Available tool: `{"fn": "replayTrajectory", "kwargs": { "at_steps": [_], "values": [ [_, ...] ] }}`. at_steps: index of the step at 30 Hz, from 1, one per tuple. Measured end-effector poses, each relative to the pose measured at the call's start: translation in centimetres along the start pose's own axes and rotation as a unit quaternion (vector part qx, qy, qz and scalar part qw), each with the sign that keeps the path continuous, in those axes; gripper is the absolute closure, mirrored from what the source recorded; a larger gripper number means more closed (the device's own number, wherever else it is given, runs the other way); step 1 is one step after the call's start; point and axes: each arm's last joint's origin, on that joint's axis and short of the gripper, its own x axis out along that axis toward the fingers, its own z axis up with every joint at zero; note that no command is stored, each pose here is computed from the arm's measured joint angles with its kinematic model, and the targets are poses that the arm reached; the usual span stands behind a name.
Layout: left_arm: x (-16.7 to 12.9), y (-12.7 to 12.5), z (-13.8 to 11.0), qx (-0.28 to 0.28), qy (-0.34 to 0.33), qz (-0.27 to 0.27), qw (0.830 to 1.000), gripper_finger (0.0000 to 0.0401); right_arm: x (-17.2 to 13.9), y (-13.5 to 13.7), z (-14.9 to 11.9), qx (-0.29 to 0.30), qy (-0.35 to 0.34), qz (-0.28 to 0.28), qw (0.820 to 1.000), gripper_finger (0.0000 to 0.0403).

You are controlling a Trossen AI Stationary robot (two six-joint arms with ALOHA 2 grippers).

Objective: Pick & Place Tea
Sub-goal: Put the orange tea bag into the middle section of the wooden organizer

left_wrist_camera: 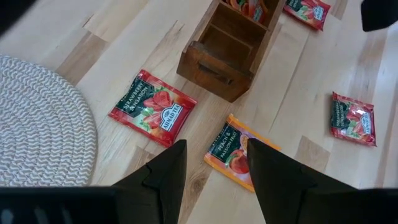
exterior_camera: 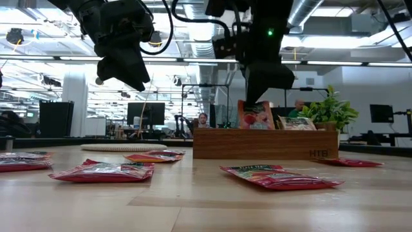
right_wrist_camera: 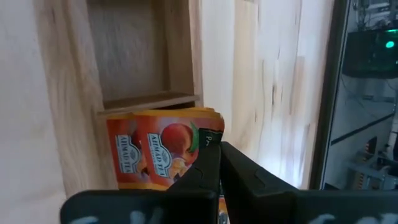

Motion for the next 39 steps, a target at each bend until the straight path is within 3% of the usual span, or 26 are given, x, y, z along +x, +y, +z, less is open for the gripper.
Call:
{"fn": "replayTrajectory", "kwargs": {
  "at_steps": [39],
  "values": [
    [0.0, -0.01, 0.02, 0.011, -0.001, -0.001, 1.0, 0.024, 0.09, 0.13, -0.11, 0.019, 0.006, 0.017, 1.0, 0.0394]
  ]
}}
